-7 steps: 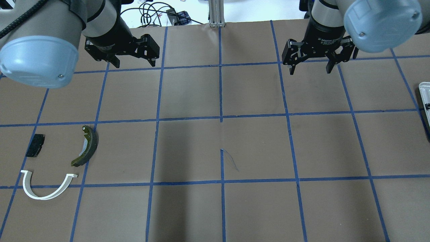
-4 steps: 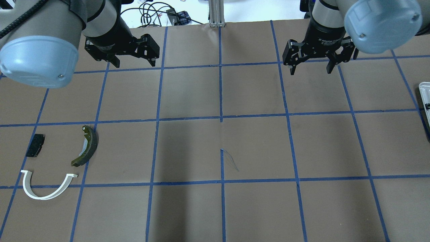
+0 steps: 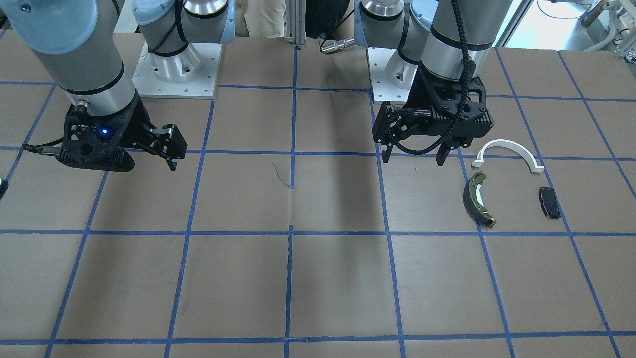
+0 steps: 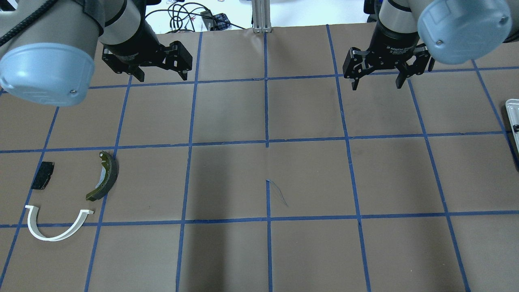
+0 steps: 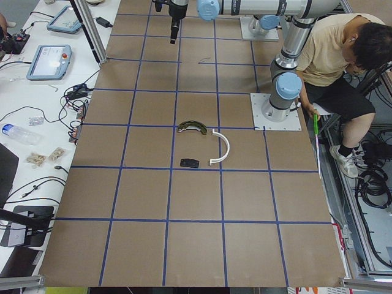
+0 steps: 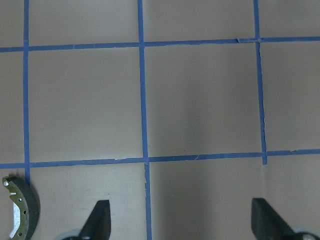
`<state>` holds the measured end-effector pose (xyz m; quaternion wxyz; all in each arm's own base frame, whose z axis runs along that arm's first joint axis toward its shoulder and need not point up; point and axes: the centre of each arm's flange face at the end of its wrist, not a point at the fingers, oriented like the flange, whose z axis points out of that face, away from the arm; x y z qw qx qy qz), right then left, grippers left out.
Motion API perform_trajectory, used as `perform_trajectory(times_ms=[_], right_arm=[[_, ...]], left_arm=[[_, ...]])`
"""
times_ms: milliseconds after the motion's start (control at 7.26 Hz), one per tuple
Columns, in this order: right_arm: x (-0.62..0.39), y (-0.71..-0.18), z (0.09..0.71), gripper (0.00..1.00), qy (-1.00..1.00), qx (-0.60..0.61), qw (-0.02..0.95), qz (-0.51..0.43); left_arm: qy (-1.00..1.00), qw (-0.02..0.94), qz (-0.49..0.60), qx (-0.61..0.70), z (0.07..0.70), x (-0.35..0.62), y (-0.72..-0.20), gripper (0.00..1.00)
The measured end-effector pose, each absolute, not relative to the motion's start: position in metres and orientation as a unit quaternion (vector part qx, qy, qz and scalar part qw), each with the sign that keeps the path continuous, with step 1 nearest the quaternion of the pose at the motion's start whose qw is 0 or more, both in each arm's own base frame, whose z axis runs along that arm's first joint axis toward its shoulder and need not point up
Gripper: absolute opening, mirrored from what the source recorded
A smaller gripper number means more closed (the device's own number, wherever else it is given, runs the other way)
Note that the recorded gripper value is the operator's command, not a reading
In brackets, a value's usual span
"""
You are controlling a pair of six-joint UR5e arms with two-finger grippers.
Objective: Place bearing gear from tray to pile
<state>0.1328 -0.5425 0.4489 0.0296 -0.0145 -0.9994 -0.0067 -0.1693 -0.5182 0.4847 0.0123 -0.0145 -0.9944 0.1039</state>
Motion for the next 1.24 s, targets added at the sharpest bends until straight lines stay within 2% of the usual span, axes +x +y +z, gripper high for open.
perform_trajectory(times_ms=[275, 551, 1239], right_arm=[[0.063, -0.559, 0.448, 1.00, -0.999, 0.023, 0.026, -0.006], [-0.078, -0.572, 0.428, 1.00, -1.000, 0.028, 0.003, -0.007], [-0.350, -0.571, 0.296, 1.00, -0.995, 0.095, 0.010, 0.020]], left_arm=[[-0.994, 0.013, 0.103, -0.015, 0.484, -0.170, -0.518, 1.00], [-0.995, 0.013, 0.103, -0.015, 0.483, -0.169, -0.518, 1.00], [-0.994, 0.013, 0.103, -0.015, 0.484, -0.169, -0.518, 1.00]])
